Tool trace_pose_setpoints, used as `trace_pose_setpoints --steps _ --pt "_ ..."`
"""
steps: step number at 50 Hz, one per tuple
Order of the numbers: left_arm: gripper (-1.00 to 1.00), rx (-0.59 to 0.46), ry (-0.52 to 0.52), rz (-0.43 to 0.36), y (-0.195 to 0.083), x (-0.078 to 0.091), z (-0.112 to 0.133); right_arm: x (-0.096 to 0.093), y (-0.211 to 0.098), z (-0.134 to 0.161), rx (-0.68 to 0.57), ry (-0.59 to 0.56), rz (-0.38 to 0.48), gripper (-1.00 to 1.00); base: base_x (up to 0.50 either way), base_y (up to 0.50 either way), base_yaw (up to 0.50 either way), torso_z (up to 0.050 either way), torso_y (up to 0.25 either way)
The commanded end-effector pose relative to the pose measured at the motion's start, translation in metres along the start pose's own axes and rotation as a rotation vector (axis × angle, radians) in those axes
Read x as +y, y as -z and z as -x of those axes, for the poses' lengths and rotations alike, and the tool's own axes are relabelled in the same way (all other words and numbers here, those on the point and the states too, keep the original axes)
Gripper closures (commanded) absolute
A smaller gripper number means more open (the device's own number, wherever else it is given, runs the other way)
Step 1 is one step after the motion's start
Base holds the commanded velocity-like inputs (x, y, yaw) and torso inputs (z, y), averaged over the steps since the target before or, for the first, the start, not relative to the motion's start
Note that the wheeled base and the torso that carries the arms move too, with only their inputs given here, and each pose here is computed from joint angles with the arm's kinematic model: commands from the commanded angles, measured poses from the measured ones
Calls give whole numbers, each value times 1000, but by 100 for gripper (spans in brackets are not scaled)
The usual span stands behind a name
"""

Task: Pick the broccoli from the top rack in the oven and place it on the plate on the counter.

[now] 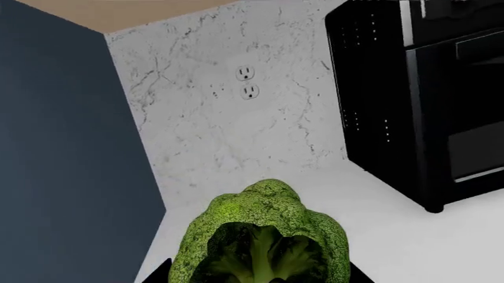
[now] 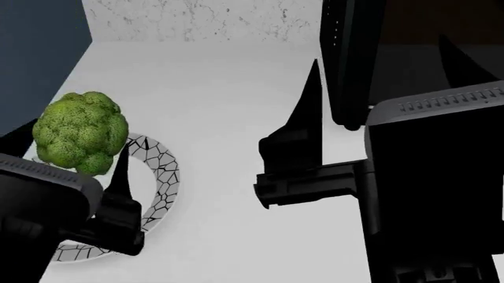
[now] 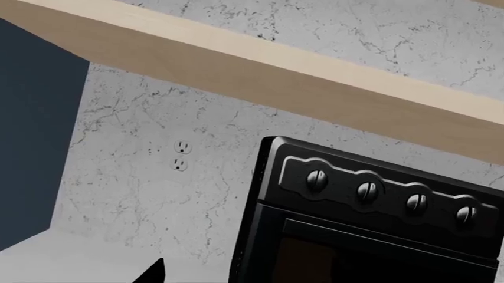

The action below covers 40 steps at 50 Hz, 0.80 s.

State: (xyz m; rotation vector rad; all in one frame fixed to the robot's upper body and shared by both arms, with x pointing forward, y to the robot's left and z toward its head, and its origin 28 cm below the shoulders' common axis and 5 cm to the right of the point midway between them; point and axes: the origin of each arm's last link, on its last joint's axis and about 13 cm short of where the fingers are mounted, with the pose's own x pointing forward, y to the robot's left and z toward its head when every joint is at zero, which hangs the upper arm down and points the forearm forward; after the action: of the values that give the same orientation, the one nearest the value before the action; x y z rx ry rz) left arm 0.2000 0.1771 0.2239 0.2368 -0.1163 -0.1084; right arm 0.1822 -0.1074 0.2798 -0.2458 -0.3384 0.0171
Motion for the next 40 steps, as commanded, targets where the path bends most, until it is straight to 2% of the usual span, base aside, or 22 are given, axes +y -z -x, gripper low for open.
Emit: trace_pose_setpoints --steps 1,2,9,14,17,20,28,40 --pt "100 89 32 92 11 7 -1 3 -2 -4 2 -12 7 -100 0 0 0 0 0" --pt "100 83 -7 81 11 8 -2 3 -3 -4 0 -14 8 -100 0 0 0 0 0" --pt "100 144 -39 140 9 21 -21 4 0 -6 7 -16 5 -100 0 0 0 1 0" --pt "100 168 -54 152 12 23 -33 4 -1 -6 8 -15 5 -100 0 0 0 0 0" --pt "100 177 -57 149 14 21 -38 4 0 -5 8 -13 2 -100 0 0 0 0 0" --pt "100 213 -32 120 29 14 -43 4 -1 -4 8 -13 1 -100 0 0 0 0 0" --pt "100 265 -6 77 35 11 -47 3 0 -3 6 -11 0 -100 0 0 0 0 1" --pt "100 310 -12 101 50 14 -53 5 5 -5 5 -7 -1 -100 0 0 0 0 0"
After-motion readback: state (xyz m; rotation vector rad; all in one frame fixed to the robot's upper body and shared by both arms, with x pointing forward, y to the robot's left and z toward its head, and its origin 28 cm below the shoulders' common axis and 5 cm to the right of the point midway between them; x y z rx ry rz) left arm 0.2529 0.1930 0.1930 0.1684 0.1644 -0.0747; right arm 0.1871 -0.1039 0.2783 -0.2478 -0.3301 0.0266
